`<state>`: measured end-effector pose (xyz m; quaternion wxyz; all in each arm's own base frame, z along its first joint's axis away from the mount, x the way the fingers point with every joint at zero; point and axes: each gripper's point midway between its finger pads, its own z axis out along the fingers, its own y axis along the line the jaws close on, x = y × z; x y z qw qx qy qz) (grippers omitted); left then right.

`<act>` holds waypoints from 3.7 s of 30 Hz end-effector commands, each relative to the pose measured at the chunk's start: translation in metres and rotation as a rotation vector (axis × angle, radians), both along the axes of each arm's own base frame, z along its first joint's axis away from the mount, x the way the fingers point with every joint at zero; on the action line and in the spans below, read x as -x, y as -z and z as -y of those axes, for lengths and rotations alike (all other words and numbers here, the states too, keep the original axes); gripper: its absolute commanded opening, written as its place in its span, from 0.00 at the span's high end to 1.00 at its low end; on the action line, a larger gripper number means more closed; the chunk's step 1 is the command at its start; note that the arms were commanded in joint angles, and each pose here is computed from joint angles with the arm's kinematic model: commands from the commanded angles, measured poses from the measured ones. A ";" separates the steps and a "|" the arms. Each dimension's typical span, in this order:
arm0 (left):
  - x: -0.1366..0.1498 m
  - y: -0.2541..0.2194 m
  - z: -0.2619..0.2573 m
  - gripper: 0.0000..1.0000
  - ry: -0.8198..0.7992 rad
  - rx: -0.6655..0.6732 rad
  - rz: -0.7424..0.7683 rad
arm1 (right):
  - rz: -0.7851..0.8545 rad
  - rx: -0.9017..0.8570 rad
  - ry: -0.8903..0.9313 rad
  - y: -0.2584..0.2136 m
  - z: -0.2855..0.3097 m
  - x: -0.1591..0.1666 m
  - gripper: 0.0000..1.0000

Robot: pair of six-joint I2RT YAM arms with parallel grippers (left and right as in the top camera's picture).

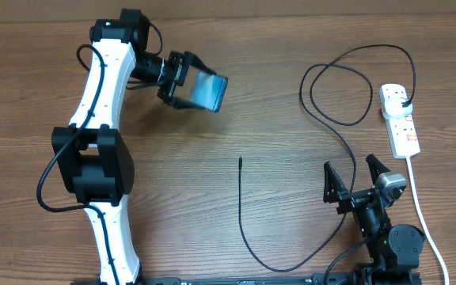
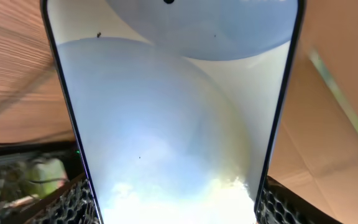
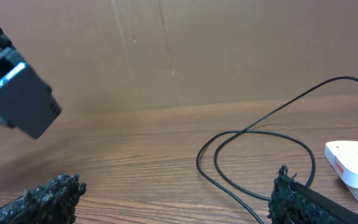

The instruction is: Plug charger to phone and switch on socket

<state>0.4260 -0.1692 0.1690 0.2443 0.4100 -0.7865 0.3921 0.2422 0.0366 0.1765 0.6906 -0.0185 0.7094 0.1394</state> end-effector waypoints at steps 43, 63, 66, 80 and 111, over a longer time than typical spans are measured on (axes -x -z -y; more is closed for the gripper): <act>0.036 0.032 0.015 0.96 0.150 -0.349 -0.024 | -0.017 -0.187 0.047 -0.100 0.008 0.010 0.00; 0.036 0.032 0.015 0.96 0.144 -0.347 -0.030 | -0.719 -0.490 -0.910 -0.113 -0.119 -0.061 0.00; 0.036 0.032 0.015 0.96 0.144 -0.348 -0.030 | -0.781 -0.526 -0.901 -0.091 -0.119 -0.075 0.00; 0.036 0.032 0.015 0.96 0.061 -0.363 -0.112 | -1.011 -0.653 -0.781 -0.034 -0.126 -0.100 0.00; 0.054 0.031 0.051 0.96 0.074 -0.381 -0.168 | -1.201 -0.618 -0.465 0.004 -0.203 -0.093 0.00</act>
